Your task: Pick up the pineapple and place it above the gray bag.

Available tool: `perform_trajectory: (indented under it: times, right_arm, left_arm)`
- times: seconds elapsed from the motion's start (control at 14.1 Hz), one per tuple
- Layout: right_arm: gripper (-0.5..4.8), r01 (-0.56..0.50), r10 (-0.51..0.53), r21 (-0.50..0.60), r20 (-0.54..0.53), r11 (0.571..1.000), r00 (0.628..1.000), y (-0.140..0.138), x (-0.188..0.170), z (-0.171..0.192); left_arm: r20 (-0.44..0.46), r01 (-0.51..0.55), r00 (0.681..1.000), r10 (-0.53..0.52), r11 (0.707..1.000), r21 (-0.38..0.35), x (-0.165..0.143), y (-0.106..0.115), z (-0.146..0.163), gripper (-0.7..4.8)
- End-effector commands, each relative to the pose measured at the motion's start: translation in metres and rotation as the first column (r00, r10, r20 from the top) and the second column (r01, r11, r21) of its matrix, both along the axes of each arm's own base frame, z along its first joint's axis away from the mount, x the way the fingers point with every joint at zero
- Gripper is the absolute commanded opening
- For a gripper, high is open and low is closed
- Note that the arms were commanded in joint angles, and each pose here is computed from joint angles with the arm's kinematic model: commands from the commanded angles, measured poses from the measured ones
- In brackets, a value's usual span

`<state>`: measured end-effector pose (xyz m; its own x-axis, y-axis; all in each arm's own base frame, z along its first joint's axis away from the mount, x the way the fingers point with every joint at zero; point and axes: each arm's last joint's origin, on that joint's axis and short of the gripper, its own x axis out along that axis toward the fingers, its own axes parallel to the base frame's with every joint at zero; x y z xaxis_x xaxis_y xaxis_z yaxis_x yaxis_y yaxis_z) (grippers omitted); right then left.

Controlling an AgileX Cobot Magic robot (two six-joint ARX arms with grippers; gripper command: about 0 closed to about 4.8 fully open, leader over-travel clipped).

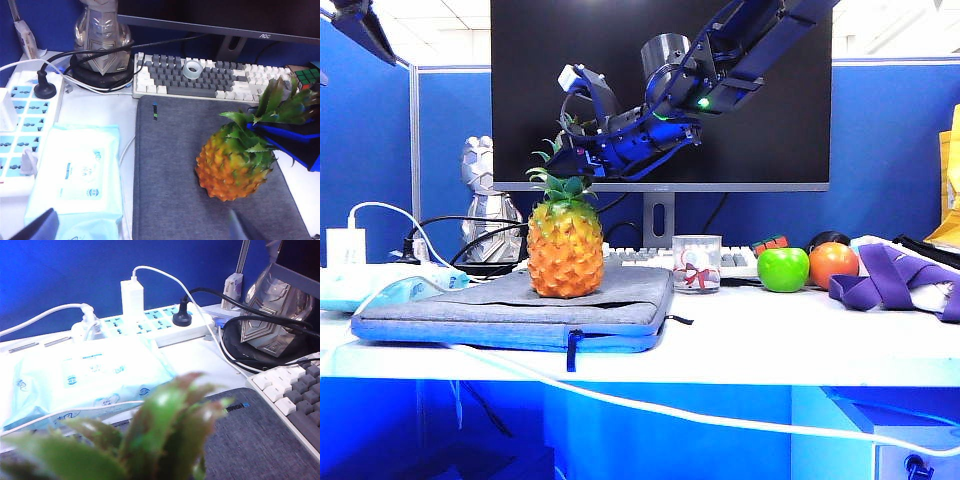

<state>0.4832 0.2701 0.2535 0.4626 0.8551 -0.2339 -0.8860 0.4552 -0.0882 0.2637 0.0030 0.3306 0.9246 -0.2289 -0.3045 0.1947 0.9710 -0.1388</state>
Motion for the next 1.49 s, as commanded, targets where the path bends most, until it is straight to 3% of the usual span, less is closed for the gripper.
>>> perform_trajectory:
  times: [0.07, 0.14, 0.21, 0.28, 1.07, 1.49]
  right_arm:
    - [1.43, 0.006, -0.008, -0.037, -0.052, 0.999, 0.999, 0.004, -0.002, -0.013]
    - [2.52, 0.004, -0.005, -0.029, -0.053, 1.0, 0.999, 0.005, -0.002, -0.012]
    - [4.2, -0.001, 0.001, -0.005, -0.055, 1.0, 0.999, 0.006, -0.002, -0.01]
    - [4.79, 0.0, 0.001, 0.024, -0.061, 1.0, 0.998, 0.006, -0.002, -0.008]
    - [4.79, -0.055, 0.069, 0.157, -0.085, 0.986, 0.994, 0.005, 0.0, 0.021]
    - [4.79, -0.061, 0.086, 0.133, -0.188, 0.989, 0.978, -0.027, 0.009, 0.029]
  left_arm:
    - [0.016, 0.006, 1.0, -0.006, 1.0, -0.005, 0.0, 0.0, 0.002, 4.79]
    - [0.016, 0.006, 1.0, -0.006, 1.0, -0.005, 0.0, 0.0, 0.002, 4.79]
    - [0.015, 0.007, 1.0, -0.007, 1.0, -0.005, 0.0, 0.0, 0.002, 4.79]
    - [0.016, 0.024, 1.0, -0.024, 1.0, -0.01, 0.0, -0.001, 0.002, 4.79]
    - [0.012, 0.053, 0.999, -0.052, 0.998, -0.04, -0.001, -0.002, 0.002, 4.79]
    - [0.006, 0.073, 0.997, -0.073, 0.994, -0.078, -0.001, -0.003, 0.002, 4.79]
